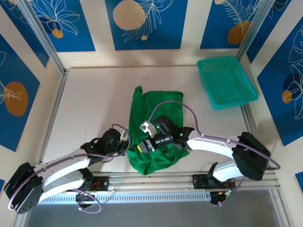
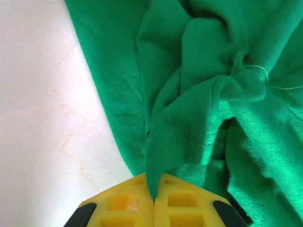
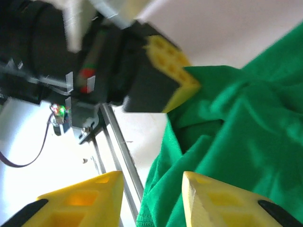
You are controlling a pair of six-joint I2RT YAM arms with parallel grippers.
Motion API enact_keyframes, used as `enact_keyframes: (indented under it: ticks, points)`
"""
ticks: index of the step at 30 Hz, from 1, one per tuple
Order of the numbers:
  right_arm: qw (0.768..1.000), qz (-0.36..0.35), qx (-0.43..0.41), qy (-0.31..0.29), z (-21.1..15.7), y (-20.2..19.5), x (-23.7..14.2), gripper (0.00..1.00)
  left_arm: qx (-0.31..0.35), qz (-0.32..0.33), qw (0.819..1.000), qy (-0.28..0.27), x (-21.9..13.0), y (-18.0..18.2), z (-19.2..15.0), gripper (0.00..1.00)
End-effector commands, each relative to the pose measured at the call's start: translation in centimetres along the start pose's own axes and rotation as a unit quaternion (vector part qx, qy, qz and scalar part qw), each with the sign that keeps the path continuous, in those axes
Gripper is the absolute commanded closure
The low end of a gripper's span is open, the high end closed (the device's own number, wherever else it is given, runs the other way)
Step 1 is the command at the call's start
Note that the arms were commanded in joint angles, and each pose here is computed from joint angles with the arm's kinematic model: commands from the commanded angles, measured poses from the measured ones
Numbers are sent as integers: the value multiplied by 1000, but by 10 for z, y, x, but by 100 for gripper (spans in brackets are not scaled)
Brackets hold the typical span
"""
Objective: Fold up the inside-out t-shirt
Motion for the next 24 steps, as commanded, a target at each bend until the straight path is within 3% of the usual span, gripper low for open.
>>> enact_keyframes:
  ticks: [1, 8, 12, 16, 18, 21, 24]
  points:
    - [996, -66, -52, 27, -17, -9, 9, 60, 10, 0, 1000, -24, -5, -4, 18, 100]
    - [989, -135, 3, 53, -20, -10, 49, 59, -12, -42, 998, -47, -14, -18, 32, 100]
    - [973, -224, 20, 56, -18, -24, 51, 60, -23, -68, 996, -52, -15, -25, 35, 100]
    - [959, -263, 70, 81, -25, -41, 50, 83, -33, -73, 995, -54, -16, -27, 38, 100]
    - [960, -259, 62, 79, -26, -37, 49, 95, -39, -80, 994, -60, -17, -28, 39, 100]
    - [973, -220, 34, 55, -21, -21, 39, 99, -42, -81, 994, -63, -19, -26, 42, 100]
    - [992, -121, -27, 23, -15, 14, 22, 100, -59, -70, 994, -65, -18, -19, 41, 100]
Point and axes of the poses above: each hand's point on the last joint's axis, 136 mm out from that joint toward the fingers, its own x axis out along the fingers, its own y axis along the line the jaws close on, z = x × y, the point moved 2 cm from there along -x, back along the fingers, and after that the axes turned 7 degrees about -x, right-handed, at the moved point
